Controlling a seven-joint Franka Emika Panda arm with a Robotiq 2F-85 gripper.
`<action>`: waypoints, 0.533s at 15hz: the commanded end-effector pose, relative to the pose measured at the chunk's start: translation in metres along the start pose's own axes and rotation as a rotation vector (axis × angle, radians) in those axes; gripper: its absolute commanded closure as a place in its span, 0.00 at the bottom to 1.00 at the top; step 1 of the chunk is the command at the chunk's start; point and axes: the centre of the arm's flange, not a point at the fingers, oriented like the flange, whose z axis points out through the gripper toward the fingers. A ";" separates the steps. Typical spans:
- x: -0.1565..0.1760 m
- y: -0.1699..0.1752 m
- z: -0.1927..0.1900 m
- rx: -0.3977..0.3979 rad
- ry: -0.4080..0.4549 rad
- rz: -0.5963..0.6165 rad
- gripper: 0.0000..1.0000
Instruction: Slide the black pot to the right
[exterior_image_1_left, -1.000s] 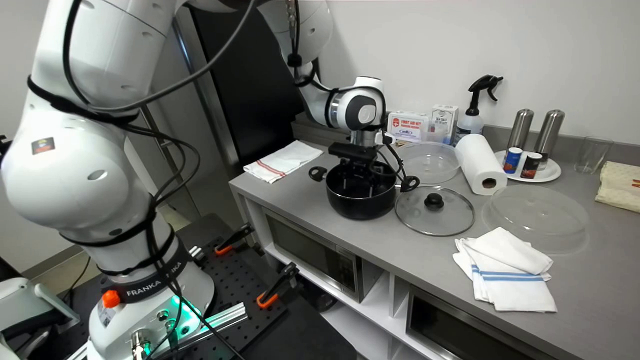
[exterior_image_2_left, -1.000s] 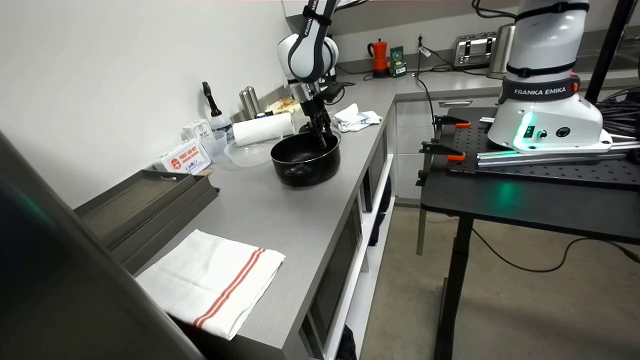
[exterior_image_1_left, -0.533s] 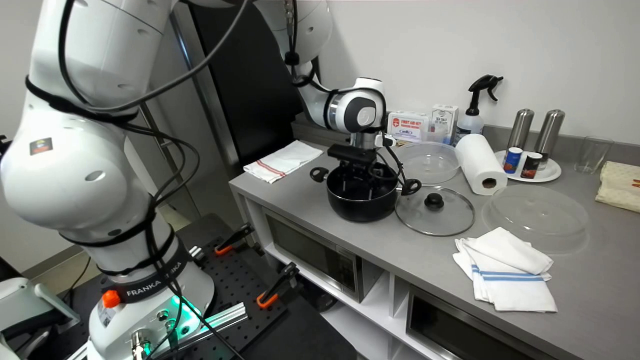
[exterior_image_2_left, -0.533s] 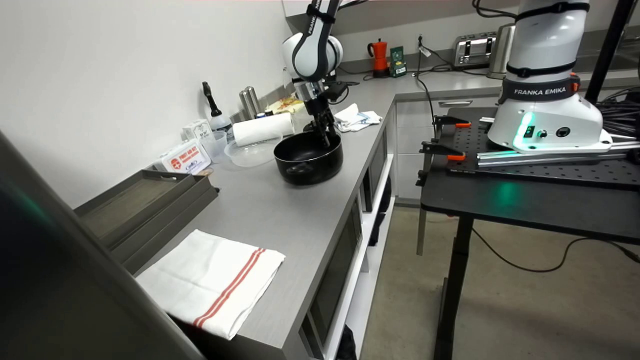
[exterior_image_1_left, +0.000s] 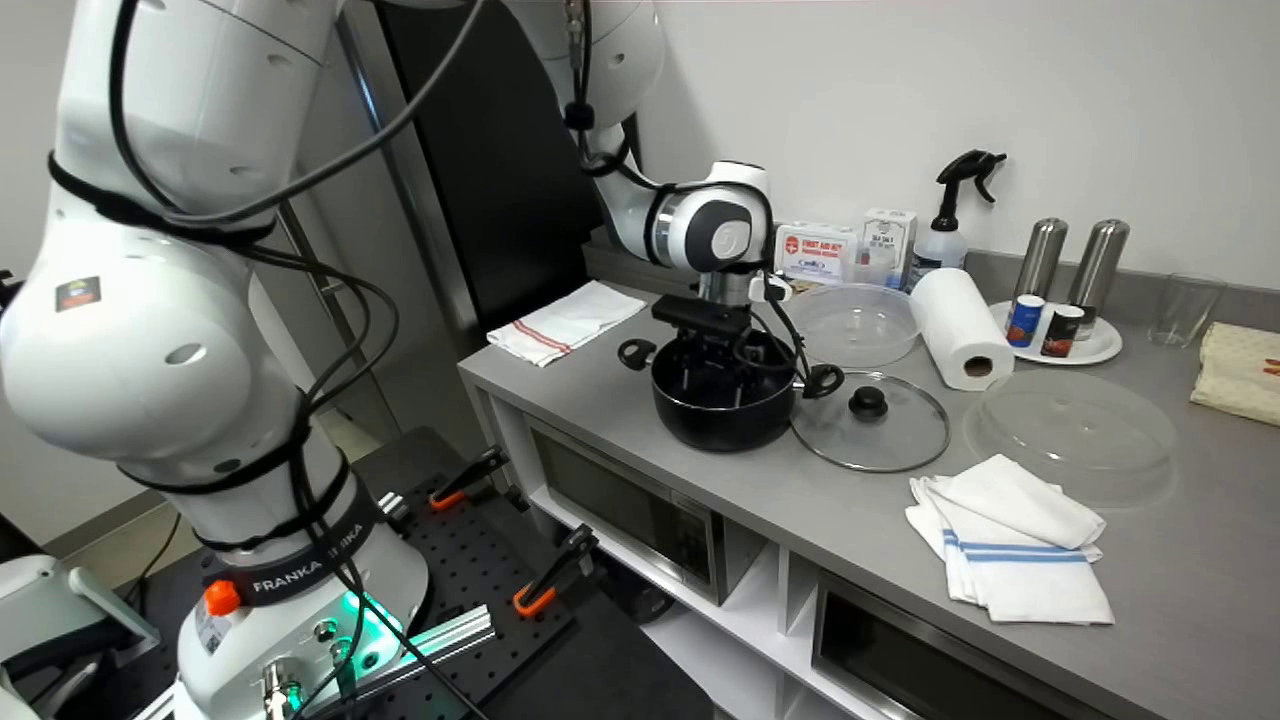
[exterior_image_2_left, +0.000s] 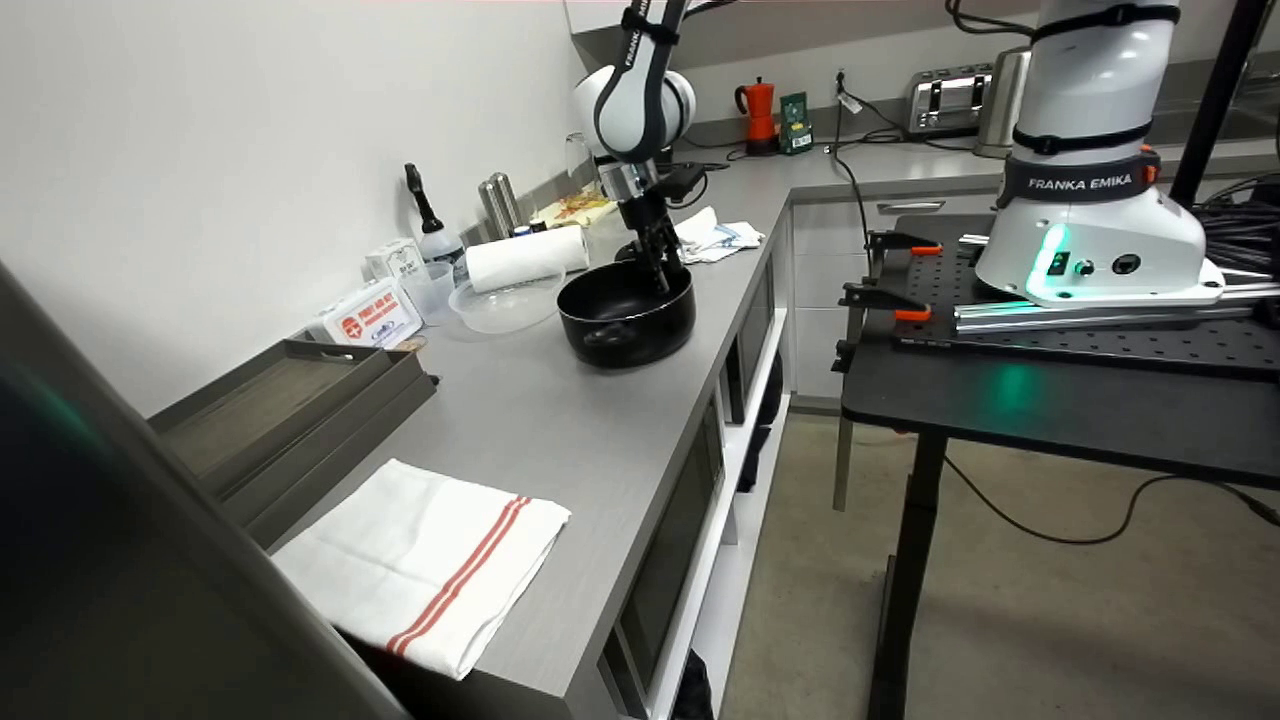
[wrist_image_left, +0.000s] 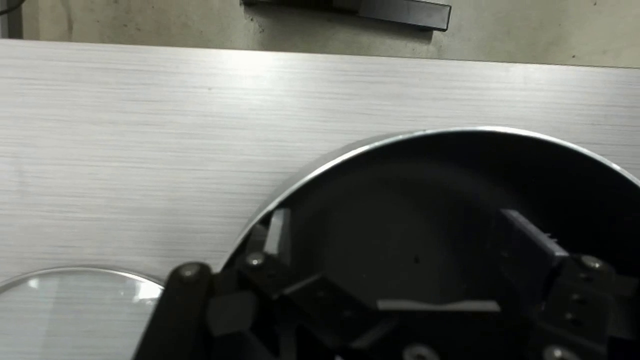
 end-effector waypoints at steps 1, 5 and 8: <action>-0.021 0.004 0.003 0.022 0.005 -0.004 0.00; -0.027 0.008 0.007 0.030 -0.003 0.004 0.00; -0.029 0.011 0.008 0.033 -0.003 0.007 0.00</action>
